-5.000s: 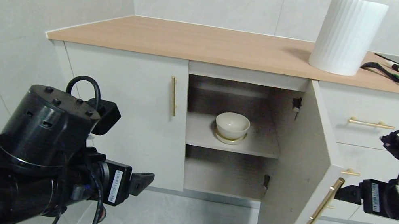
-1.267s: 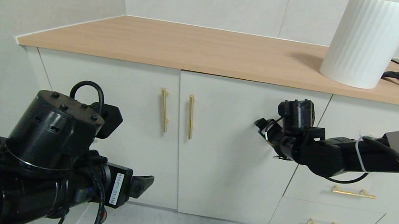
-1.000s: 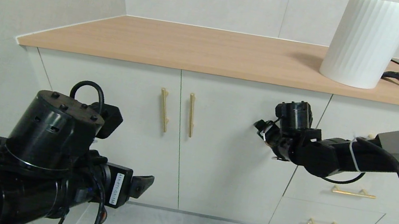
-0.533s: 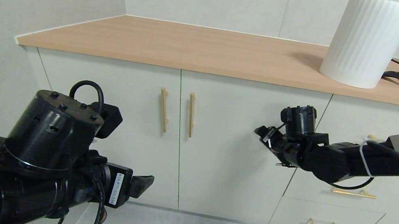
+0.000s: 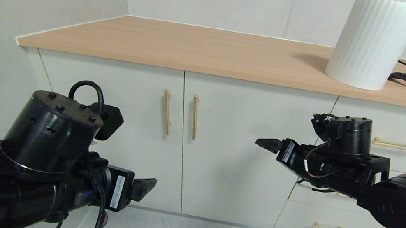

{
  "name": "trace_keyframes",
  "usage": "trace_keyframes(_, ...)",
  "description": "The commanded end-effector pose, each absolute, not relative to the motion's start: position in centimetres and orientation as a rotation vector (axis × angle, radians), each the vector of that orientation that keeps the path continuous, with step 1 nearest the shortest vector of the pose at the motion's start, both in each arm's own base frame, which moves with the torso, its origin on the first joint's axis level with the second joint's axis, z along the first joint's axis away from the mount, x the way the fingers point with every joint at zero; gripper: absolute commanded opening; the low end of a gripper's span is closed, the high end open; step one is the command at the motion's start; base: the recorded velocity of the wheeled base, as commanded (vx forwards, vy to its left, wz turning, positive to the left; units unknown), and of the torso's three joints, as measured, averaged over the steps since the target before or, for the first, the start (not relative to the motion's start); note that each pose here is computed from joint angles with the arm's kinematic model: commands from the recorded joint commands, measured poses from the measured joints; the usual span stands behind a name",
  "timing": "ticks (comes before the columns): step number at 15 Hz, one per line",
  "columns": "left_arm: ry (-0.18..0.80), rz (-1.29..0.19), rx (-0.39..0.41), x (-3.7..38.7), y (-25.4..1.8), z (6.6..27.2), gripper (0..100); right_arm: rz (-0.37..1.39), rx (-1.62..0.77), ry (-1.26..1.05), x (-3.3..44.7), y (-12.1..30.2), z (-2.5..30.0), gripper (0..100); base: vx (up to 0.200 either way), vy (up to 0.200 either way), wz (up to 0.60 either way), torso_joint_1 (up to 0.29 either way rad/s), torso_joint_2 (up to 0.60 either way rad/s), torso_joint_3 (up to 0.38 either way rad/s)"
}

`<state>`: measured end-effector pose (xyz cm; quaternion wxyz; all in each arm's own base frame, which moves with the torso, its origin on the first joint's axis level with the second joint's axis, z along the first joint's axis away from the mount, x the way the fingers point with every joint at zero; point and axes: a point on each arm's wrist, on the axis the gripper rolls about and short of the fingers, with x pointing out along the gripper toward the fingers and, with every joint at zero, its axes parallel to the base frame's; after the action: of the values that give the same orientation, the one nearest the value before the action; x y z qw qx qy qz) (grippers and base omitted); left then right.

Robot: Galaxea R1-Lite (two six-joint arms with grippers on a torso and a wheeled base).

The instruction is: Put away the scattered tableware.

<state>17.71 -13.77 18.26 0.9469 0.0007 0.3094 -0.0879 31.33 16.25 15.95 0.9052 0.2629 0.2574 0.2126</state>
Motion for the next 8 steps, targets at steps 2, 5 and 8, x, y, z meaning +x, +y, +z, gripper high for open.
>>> trace_keyframes(2, 0.596, -0.176, -0.022, 17.4, -13.3, 19.2, 100, 0.44, 0.514, 0.473, 29.9, 15.4, 17.7, 100, 0.0, 0.0, 0.0, 0.0, 0.0, 0.0)
trace_keyframes(5, 0.448, -0.17, -0.091, 15.7, -10.7, 22.6, 100, 0.339, 0.379, 0.314, 27.2, 13.7, 20.6, 100, 0.0, 0.0, 0.0, 0.0, 0.0, 0.0)
trace_keyframes(8, 0.262, -0.17, -0.201, 12.4, -7.5, 25.2, 100, 0.26, 0.319, 0.167, 22.8, 11.2, 23.7, 100, 0.0, 0.0, 0.0, 0.0, 0.0, 0.0)
